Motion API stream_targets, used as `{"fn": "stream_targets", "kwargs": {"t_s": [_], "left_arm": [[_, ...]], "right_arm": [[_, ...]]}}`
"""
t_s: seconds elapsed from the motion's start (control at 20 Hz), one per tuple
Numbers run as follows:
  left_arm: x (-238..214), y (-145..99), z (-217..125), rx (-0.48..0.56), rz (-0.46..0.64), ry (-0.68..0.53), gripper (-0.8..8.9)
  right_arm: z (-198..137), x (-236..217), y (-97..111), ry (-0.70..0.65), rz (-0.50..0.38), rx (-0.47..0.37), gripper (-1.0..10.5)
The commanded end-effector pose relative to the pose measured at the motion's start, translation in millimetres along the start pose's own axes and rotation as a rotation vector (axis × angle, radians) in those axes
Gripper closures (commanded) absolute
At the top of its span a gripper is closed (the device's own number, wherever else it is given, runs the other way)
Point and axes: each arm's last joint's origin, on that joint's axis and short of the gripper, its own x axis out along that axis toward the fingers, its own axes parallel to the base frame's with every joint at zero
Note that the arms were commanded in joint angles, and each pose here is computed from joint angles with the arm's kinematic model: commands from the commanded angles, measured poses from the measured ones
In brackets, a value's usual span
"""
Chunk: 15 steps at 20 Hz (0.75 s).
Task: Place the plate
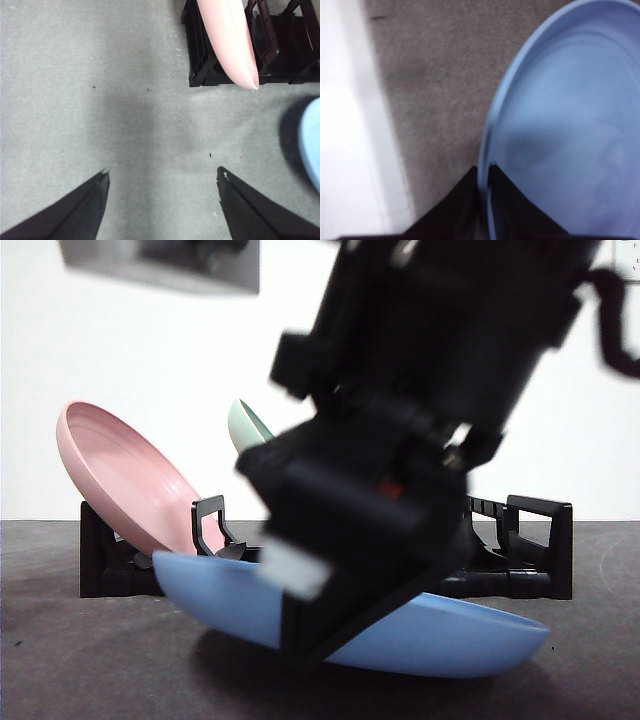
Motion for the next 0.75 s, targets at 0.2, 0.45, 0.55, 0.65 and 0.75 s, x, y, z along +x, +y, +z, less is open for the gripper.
{"fn": "stream_targets", "kwargs": {"t_s": [0.2,0.45,0.55,0.65,0.75], "left_arm": [[-3,-1,4,0.010,-0.006,-0.016,4.69],[-3,-1,4,0.010,-0.005,-0.016,4.69],[-3,-1,4,0.010,-0.005,-0.016,4.69],[-3,-1,4,0.010,-0.005,-0.016,4.69],[-3,-1,4,0.010,-0.005,-0.016,4.69]], "right_arm": [[0,25,1,0.053,0.074,0.026,9.3],[-1,31,4,0.068,0.108,0.042,8.4],[0,30,4,0.065,0.113,0.081,7.8],[5,27,3,0.053,0.137,0.135,7.5],[16,19,1,0.013,0.154,0.171,7.1]]}}
